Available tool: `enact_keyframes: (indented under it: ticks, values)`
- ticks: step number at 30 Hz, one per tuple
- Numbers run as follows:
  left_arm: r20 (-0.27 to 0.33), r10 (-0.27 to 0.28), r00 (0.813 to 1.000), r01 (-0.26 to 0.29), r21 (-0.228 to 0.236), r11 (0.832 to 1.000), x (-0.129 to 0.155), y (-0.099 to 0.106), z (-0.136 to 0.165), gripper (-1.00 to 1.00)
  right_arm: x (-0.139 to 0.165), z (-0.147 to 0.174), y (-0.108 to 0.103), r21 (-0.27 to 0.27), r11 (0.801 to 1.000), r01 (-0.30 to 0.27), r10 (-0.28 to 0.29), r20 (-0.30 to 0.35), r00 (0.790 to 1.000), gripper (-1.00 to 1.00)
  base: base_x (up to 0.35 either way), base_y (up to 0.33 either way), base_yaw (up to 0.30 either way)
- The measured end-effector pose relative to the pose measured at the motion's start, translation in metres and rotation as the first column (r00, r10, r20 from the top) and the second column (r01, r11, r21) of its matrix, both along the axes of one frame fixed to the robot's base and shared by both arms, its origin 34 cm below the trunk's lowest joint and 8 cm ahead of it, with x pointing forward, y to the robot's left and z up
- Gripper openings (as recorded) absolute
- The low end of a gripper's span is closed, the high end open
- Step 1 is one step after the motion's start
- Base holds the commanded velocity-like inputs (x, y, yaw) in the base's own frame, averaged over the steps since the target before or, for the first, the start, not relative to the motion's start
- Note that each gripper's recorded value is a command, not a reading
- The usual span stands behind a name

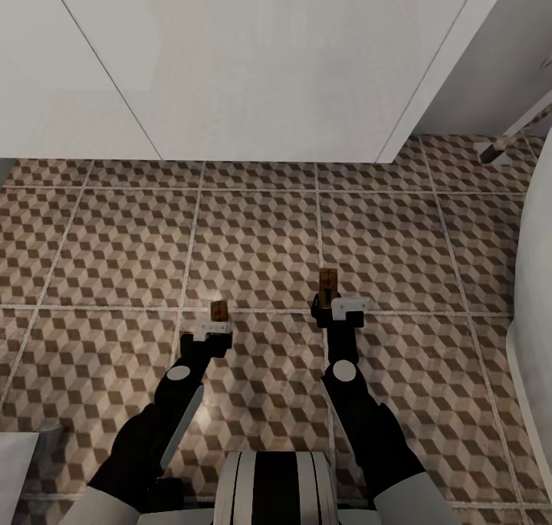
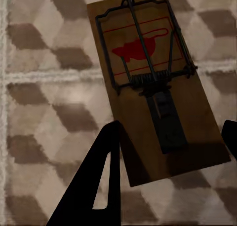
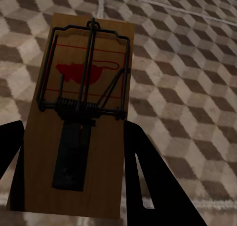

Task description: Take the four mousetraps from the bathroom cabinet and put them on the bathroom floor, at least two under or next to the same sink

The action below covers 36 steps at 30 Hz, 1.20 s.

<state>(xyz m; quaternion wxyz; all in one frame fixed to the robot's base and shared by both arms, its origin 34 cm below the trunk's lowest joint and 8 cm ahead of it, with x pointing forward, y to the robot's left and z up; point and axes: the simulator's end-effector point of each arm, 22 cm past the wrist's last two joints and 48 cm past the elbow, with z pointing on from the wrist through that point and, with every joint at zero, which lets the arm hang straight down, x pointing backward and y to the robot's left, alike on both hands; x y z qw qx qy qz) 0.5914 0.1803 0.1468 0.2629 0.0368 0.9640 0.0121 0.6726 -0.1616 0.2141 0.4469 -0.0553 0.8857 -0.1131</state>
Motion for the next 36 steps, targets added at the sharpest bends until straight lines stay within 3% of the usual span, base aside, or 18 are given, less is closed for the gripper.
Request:
enact_keyframes:
  ticks: [4, 6, 8, 11, 14, 19, 22, 24, 26, 28, 36]
  values:
    - [-0.024, -0.001, 1.0, 0.001, 0.036, 0.999, -0.024, 0.016, -0.031, -1.0, -0.001, -0.001, 0.0, 0.0, 1.0, -0.001, 0.001, -0.004, 1.0, -1.0, 0.0, 0.0, 0.0]
    - [-0.011, 0.0, 1.0, 0.001, 0.049, 0.999, -0.022, 0.024, -0.033, -1.0, -0.001, -0.002, 0.001, 0.0, 1.0, -0.001, 0.001, -0.006, 1.0, -1.0, 0.0, 0.0, 0.0]
    - [0.043, 0.002, 0.999, -0.004, 0.044, 0.999, -0.004, 0.025, -0.019, -1.0, -0.002, -0.002, 0.0, 0.0, 1.0, -0.001, 0.001, -0.007, 1.0, -1.0, 0.0, 0.0, 0.0]
    - [0.168, 0.007, 0.986, -0.011, 0.02, 1.0, 0.042, 0.021, 0.027, -1.0, -0.002, -0.003, 0.0, -0.001, 1.0, -0.001, 0.001, -0.009, 1.0, -1.0, 0.0, 0.0, 0.0]
    - [0.191, 0.002, 0.982, -0.005, 0.018, 1.0, 0.057, 0.021, 0.052, -1.0, -0.003, -0.004, 0.0, -0.001, 1.0, -0.001, 0.001, -0.011, 1.0, -1.0, 0.0, 0.0, 0.0]
    - [0.146, -0.007, 0.989, 0.002, 0.034, 0.999, 0.051, 0.023, 0.053, -1.0, -0.004, -0.006, 0.0, -0.002, 1.0, -0.003, 0.003, -0.016, 1.0, -1.0, 0.0, 0.0, 0.0]
    - [0.074, 0.009, 0.997, -0.014, 0.066, 0.998, 0.032, 0.038, 0.03, -1.0, -0.004, -0.006, 0.001, -0.002, 1.0, -0.003, 0.003, -0.016, 1.0, -1.0, 0.0, 0.0, 0.0]
    - [-0.047, 0.061, 0.997, -0.055, 0.118, 0.992, -0.003, 0.069, -0.006, -1.0, -0.004, -0.006, 0.001, -0.002, 1.0, -0.004, 0.004, -0.016, 1.0, -1.0, 0.0, 0.0, 0.0]
    - [-0.157, 0.113, 0.981, -0.087, 0.16, 0.983, -0.039, 0.094, -0.036, -1.0, -0.004, -0.006, 0.001, -0.002, 1.0, -0.004, 0.004, -0.016, 1.0, -1.0, 0.0, 0.0, 0.0]
    - [-0.215, 0.137, 0.967, -0.098, 0.182, 0.978, -0.053, 0.105, -0.053, -1.0, -0.004, -0.006, 0.001, -0.002, 1.0, -0.004, 0.004, -0.016, 1.0, -1.0, 0.0, 0.0, 0.0]
    - [-0.291, 0.166, 0.942, -0.101, 0.224, 0.969, -0.023, 0.126, -0.084, -1.0, -0.004, -0.004, 0.007, 0.001, 1.0, -0.017, 0.017, -0.012, 1.0, -1.0, 0.0, 0.0, 0.0]
